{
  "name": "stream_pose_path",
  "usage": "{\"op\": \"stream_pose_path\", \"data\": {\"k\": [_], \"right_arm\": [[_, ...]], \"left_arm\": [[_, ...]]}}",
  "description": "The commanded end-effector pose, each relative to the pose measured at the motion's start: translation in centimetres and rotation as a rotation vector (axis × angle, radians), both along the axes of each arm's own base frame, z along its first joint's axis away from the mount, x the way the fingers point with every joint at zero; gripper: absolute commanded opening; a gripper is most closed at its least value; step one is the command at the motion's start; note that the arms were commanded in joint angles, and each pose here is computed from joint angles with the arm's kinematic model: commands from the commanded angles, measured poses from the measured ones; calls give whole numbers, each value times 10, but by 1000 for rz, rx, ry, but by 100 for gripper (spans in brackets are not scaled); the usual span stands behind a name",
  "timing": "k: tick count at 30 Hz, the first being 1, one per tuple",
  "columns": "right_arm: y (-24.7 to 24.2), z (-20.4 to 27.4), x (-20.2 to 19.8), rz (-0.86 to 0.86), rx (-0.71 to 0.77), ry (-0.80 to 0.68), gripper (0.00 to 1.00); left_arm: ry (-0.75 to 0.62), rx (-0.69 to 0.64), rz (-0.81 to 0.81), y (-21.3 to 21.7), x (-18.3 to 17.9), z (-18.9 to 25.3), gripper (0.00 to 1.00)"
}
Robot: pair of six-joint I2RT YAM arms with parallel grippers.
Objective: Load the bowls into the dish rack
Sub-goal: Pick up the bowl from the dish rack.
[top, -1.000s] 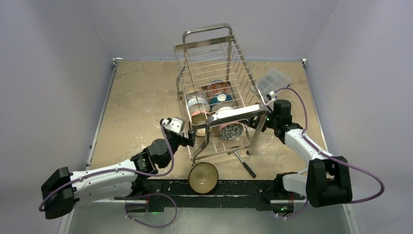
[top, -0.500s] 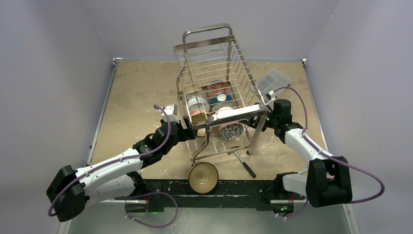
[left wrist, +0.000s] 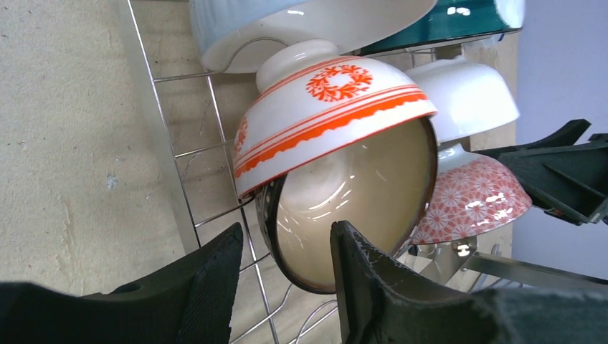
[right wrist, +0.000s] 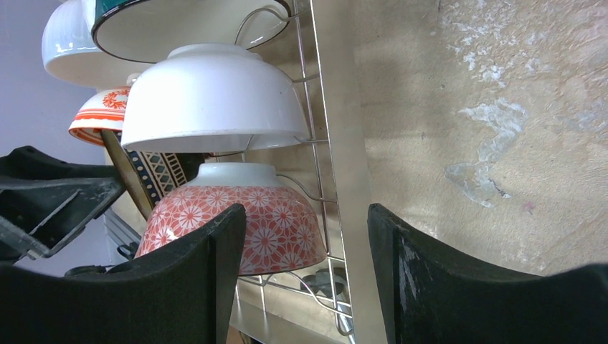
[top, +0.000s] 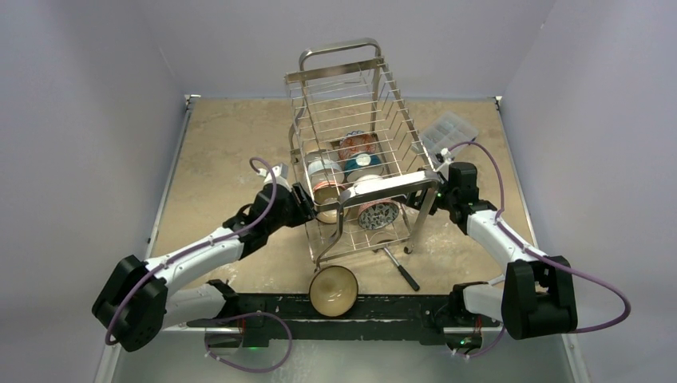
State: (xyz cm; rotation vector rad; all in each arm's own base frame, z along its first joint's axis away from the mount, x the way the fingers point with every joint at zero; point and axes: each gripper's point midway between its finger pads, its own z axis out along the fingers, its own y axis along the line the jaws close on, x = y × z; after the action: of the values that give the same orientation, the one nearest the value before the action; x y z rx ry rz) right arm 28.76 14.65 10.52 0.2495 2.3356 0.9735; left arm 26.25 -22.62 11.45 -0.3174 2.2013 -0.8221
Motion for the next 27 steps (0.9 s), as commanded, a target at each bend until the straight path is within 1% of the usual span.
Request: {"op": "stream_pose_path", "data": {"k": [1,3,4,6,10,11,21,23,27], "right_arm": [[2,9,1,29,-15,-23,66],[2,9,-1,30,-22,-16,66],[1,10,-1,28,-24,-15,66],[1,12,-1,27,-26,-22,66],[0,15,0,27,-36,-28,66],[0,15,0,27,-37,-28,66],[0,17,2,29,-35,-35,66],[0,16,2,28,-36,-35,66],[0,16,3,27,-36,-33,66]], "left_arm": [[11,-62,-24,-12,8,4,43],[25,-50,-17,-12,10,-2,39],[35,-47,-14,-11,11,-5,36],[39,-45,-22,-13,12,-7,26],[36,-53,-45,-16,11,-4,3],[34,-52,-49,-16,10,-2,0],[7,-28,-101,-12,-1,19,0],[22,0,-119,-9,-7,15,0],[-11,30,-162,-10,-8,20,0]]}}
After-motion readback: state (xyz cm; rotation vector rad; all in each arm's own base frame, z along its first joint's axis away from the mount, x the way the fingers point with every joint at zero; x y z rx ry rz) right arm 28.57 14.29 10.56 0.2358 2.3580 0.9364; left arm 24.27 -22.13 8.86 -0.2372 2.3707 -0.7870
